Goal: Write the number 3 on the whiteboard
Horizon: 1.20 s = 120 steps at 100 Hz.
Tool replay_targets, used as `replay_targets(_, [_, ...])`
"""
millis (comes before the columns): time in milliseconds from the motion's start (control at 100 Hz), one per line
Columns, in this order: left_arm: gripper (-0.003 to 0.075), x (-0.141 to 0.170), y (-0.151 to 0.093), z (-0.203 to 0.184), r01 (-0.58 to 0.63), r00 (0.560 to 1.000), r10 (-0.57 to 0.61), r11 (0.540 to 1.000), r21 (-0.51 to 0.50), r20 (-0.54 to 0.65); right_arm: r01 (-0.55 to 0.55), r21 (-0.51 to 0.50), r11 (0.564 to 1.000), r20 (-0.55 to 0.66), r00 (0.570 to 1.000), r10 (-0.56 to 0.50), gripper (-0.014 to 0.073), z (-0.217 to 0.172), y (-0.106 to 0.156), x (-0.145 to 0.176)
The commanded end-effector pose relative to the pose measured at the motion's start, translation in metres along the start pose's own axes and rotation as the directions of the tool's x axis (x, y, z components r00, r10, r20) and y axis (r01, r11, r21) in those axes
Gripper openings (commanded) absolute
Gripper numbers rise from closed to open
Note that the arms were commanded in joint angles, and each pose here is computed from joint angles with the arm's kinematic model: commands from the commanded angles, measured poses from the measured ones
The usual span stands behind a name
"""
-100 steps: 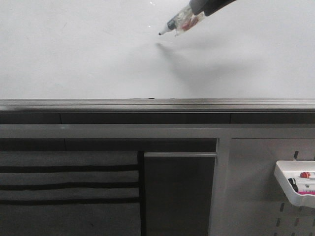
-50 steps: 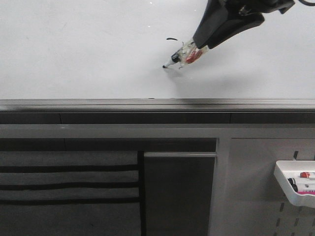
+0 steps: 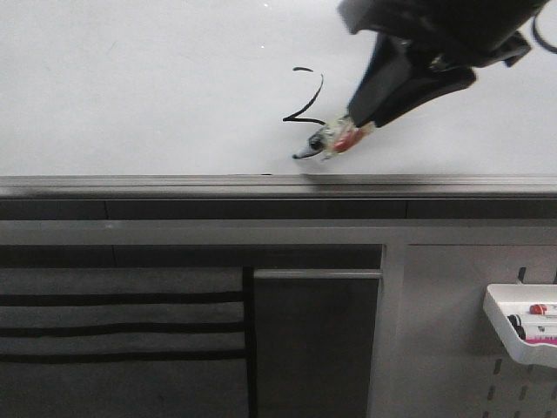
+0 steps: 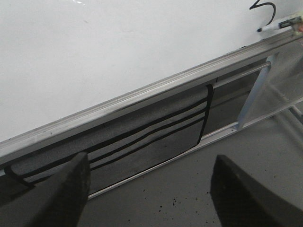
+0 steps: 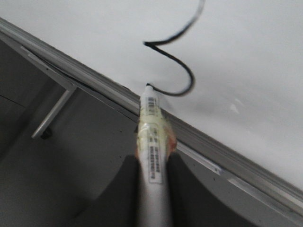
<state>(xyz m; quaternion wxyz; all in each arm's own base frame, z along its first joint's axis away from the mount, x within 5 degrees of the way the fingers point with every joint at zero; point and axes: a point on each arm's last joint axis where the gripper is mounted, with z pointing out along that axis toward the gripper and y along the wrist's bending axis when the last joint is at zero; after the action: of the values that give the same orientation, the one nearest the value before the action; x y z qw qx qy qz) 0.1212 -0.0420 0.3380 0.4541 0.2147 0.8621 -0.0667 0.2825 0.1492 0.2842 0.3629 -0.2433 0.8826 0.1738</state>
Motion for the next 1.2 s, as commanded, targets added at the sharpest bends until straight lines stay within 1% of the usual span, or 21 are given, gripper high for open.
replay_targets(0, [0.0494, -0.013, 0.002, -0.006, 0.022, 0.995, -0.02, 1.0, -0.016, 0.097, 0.011, 0.024, 1.0, 0.208, 0.978, -0.016, 0.0003, -0.01, 0.011, -0.035])
replay_targets(50, [0.0494, -0.013, 0.002, -0.006, 0.022, 0.995, -0.02, 1.0, -0.016, 0.097, 0.025, 0.001, 1.0, 0.207, 0.978, -0.025, 0.0003, -0.016, 0.016, -0.042])
replay_targets(120, [0.0494, -0.013, 0.002, -0.006, 0.022, 0.995, -0.02, 1.0, -0.016, 0.097, 0.055, -0.043, 0.998, 0.196, 0.98, -0.046, 0.0003, -0.035, 0.025, -0.049])
replay_targets(170, [0.0494, -0.013, 0.002, -0.006, 0.022, 0.995, -0.02, 1.0, -0.016, 0.097, 0.111, -0.059, 0.992, 0.203, 0.974, -0.097, 0.0003, -0.051, 0.033, -0.049])
replay_targets(260, [0.0494, -0.013, 0.002, -0.006, 0.022, 0.995, -0.02, 1.0, -0.016, 0.097, 0.227, -0.059, 0.972, 0.247, 0.947, -0.206, 0.0003, -0.083, 0.045, -0.038])
replay_targets(410, [0.0494, -0.011, 0.001, -0.006, 0.021, 0.997, -0.021, 1.0, -0.01, 0.077, 0.37, -0.024, 0.929, 0.295, 0.89, -0.347, 0.0003, -0.122, 0.053, -0.006])
replay_targets(500, [0.0494, -0.01, 0.001, -0.002, 0.014, 0.999, -0.014, 1.0, 0.0, 0.041, 0.454, -0.002, 0.891, 0.303, 0.849, -0.432, 0.0003, -0.136, 0.055, 0.012])
replay_targets(540, [0.0494, -0.01, 0.001, 0.002, -0.008, 1.0, 0.008, 1.0, 0.011, 0.027, 0.506, 0.018, 0.862, 0.309, 0.818, -0.486, 0.0003, -0.142, 0.056, 0.018])
replay_targets(580, [0.0494, -0.011, -0.004, 0.005, -0.02, 1.0, 0.018, 0.998, 0.055, 0.022, 0.562, 0.029, 0.827, 0.3, 0.784, -0.544, 0.0003, -0.143, 0.056, 0.024])
replay_targets(640, [0.0494, -0.016, -0.013, 0.011, -0.099, 0.995, 0.095, 0.986, 0.134, 0.034, 0.63, 0.027, 0.776, 0.284, 0.74, -0.61, 0.0003, -0.147, 0.058, 0.032])
replay_targets(670, [0.0494, -0.019, -0.018, 0.013, -0.149, 0.989, 0.144, 0.972, 0.18, 0.044, 0.658, 0.016, 0.753, 0.275, 0.721, -0.636, 0.0003, -0.147, 0.059, 0.034])
replay_targets(700, [0.0494, -0.022, -0.024, 0.015, -0.214, 0.977, 0.205, 0.952, 0.217, 0.062, 0.674, 0.0, 0.739, 0.265, 0.712, -0.65, 0.0003, -0.147, 0.06, 0.036])
replay_targets(720, [0.0494, -0.025, -0.028, 0.017, -0.235, 0.972, 0.224, 0.941, 0.244, 0.074, 0.682, -0.008, 0.731, 0.262, 0.707, -0.656, 0.0003, -0.147, 0.061, 0.037])
replay_targets(820, [0.0494, -0.038, -0.048, 0.024, -0.375, 0.927, 0.35, 0.859, 0.349, 0.135, 0.698, -0.028, 0.716, 0.263, 0.696, -0.668, 0.0003, -0.146, 0.065, 0.038])
replay_targets(880, [0.0494, -0.046, -0.061, 0.03, -0.441, 0.897, 0.411, 0.805, 0.397, 0.163, 0.719, -0.031, 0.694, 0.266, 0.675, -0.688, 0.0003, -0.144, 0.067, 0.038])
replay_targets(930, [0.0494, -0.052, -0.073, 0.034, -0.497, 0.866, 0.462, 0.754, 0.43, 0.191, 0.742, -0.036, 0.67, 0.271, 0.652, -0.708, 0.0003, -0.143, 0.069, 0.038])
replay_targets(1020, [0.0494, -0.061, -0.095, 0.044, -0.585, 0.804, 0.545, 0.658, 0.474, 0.238, 0.756, -0.04, 0.653, 0.279, 0.636, -0.719, 0.0003, -0.143, 0.073, 0.039])
replay_targets(1120, [0.0494, -0.069, -0.116, 0.058, -0.64, 0.755, 0.6, 0.587, 0.496, 0.264, 0.761, -0.047, 0.647, 0.285, 0.631, -0.722, 0.0003, -0.143, 0.075, 0.039])
replay_targets(1190, [0.0494, -0.075, -0.129, 0.067, -0.657, 0.736, 0.619, 0.556, 0.509, 0.274, 0.761, -0.047, 0.647, 0.285, 0.631, -0.722, 0.0003, -0.143, 0.075, 0.039])
